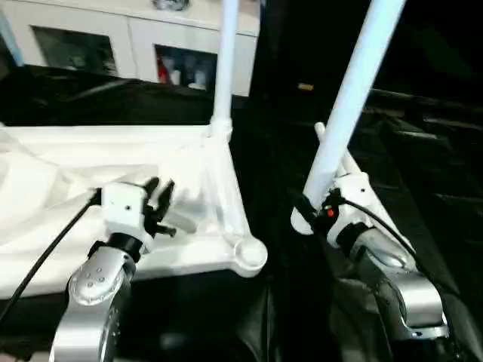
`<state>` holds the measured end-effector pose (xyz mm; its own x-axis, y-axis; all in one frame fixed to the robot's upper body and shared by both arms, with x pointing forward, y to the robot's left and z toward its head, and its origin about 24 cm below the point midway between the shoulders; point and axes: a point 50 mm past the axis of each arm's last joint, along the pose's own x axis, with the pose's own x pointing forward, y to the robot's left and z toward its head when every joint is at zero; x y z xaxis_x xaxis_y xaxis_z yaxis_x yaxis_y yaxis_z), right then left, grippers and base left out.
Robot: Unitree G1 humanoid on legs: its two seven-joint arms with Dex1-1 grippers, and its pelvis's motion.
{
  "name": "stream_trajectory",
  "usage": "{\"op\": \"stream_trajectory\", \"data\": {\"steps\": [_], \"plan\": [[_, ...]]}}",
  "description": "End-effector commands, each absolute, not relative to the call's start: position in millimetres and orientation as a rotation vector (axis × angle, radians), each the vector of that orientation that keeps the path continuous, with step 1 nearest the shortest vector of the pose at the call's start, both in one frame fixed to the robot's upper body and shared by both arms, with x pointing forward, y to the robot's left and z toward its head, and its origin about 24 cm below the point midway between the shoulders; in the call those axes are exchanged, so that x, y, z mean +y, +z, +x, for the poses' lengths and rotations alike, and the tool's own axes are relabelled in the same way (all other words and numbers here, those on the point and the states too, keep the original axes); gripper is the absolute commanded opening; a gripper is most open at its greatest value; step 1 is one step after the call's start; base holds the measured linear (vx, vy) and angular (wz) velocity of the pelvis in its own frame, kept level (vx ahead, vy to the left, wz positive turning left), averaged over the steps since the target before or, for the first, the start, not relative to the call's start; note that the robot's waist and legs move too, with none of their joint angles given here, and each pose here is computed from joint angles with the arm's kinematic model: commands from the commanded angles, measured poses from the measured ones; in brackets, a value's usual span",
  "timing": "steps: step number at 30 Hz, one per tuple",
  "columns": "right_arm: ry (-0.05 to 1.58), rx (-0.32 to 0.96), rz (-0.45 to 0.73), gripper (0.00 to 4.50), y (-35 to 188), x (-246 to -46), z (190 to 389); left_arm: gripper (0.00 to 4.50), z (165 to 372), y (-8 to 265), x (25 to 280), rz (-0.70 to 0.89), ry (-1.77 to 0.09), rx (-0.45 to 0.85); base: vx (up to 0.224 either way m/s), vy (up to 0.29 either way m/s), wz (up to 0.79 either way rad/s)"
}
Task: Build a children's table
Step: Rotate table base
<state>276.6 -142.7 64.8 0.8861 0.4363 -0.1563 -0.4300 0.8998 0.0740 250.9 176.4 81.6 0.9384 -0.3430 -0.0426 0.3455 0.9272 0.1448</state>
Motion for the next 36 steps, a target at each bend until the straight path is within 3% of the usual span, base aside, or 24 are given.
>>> {"op": "stream_trajectory", "data": {"steps": [1, 4, 12, 21, 22, 25, 27, 36], "plan": [[0.425, 0.146, 0.024, 1.9, 72.0, -148.8, 282.6, 1.75, 254.7, 81.9, 159.9, 0.169, -0.578, 0.034, -0.073, -0.038, 0.15], [0.394, 0.163, 0.006, 1.9, 71.9, -151.7, 288.5, 2.14, 262.5, 84.8, 151.1, 0.204, -0.764, 0.06, -0.075, -0.03, 0.05], [0.515, 0.13, -0.047, 1.9, 81.5, -145.5, 299.5, 2.14, 274.1, 82.3, 139.7, 0.341, -1.238, 0.259, -0.015, -0.006, 0.01], [0.54, 0.144, -0.056, 1.9, 80.3, -145.2, 300.1, 2.14, 274.3, 75.6, 154.6, 0.38, -1.374, 0.432, 0.0, 0.0, 0.0], [0.543, 0.146, -0.059, 1.9, 79.4, -145.6, 299.8, 1.86, 274.6, 74.6, 157.4, 0.393, -1.383, 0.451, 0.0, 0.0, 0.0], [0.55, 0.148, -0.061, 1.9, 78.3, -145.3, 299.1, 1.75, 274.5, 70.7, 163.7, 0.435, -1.388, 0.487, 0.0, 0.0, 0.0], [0.556, 0.15, -0.062, 1.9, 78.0, -144.1, 298.6, 1.4, 277.0, 69.1, 166.1, 0.451, -1.368, 0.485, 0.0, 0.0, 0.0], [0.563, 0.148, -0.067, 1.9, 77.9, -142.0, 298.9, 0.66, 281.8, 66.5, 172.9, 0.493, -1.351, 0.499, 0.0, 0.0, 0.0]]}}
